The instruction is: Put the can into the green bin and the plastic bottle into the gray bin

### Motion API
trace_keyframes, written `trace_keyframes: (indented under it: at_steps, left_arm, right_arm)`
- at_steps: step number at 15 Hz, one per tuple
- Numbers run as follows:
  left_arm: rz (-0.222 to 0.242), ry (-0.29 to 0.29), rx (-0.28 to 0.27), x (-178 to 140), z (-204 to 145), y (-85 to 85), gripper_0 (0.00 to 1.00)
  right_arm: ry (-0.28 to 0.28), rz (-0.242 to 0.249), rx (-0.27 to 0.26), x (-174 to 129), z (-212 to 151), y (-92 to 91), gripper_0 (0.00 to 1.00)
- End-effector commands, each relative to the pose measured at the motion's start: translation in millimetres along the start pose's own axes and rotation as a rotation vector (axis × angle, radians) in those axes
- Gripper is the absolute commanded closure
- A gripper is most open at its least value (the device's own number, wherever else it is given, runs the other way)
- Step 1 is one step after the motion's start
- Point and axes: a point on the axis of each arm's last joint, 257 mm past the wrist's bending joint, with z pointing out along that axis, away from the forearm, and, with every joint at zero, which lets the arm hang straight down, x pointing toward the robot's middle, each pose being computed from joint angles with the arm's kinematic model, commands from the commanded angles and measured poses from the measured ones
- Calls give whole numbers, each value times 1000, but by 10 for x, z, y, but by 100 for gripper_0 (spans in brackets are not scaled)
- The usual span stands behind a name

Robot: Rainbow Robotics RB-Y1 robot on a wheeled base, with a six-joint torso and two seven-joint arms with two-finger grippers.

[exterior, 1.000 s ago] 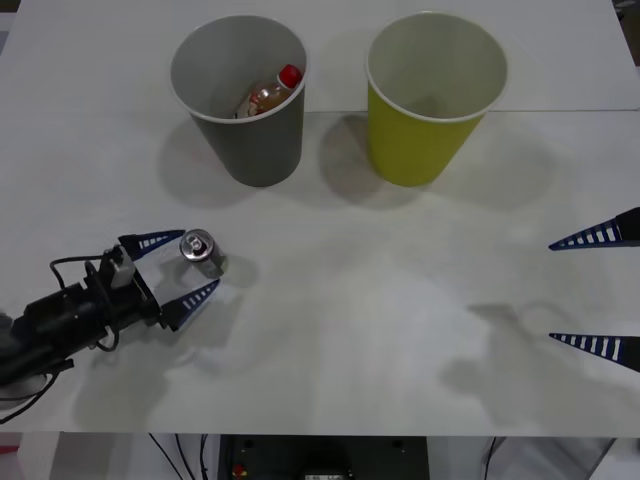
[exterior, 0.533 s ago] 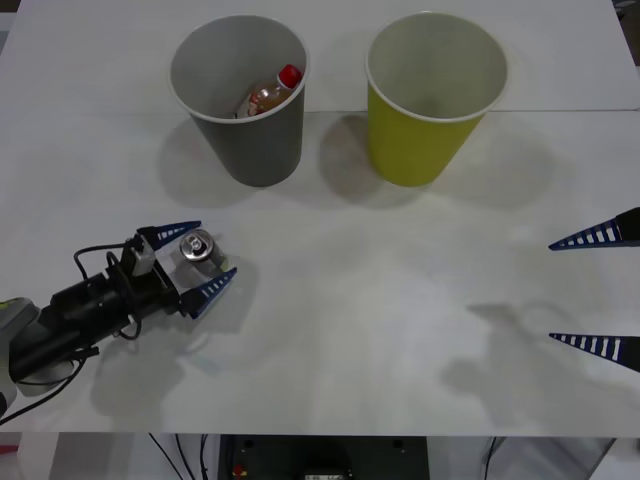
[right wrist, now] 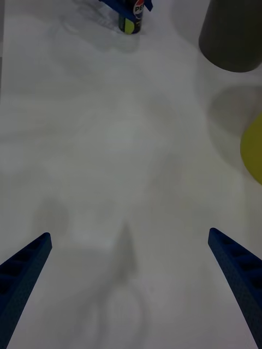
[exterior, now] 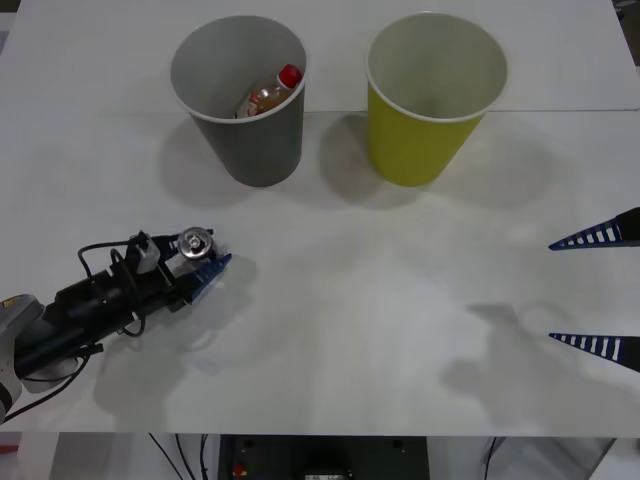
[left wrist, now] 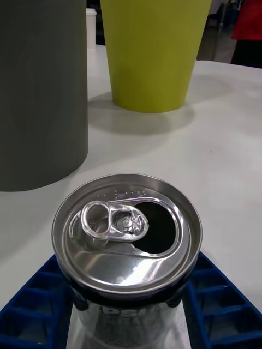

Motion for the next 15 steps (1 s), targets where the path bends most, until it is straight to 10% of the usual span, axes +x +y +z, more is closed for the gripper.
trace_keyframes:
  at_steps: [1,8,15]
  left_arm:
    - [0,3,12,9,5,-36,100]
    - [23,15,81,-91,33,-131,100]
    - [-73,99,211,-480,-33,-291,100]
  right_arm:
    - [0,0,0,0,0,0,0]
    - [0,0,0,0,0,0,0]
    - [0,0,0,0,0,0,0]
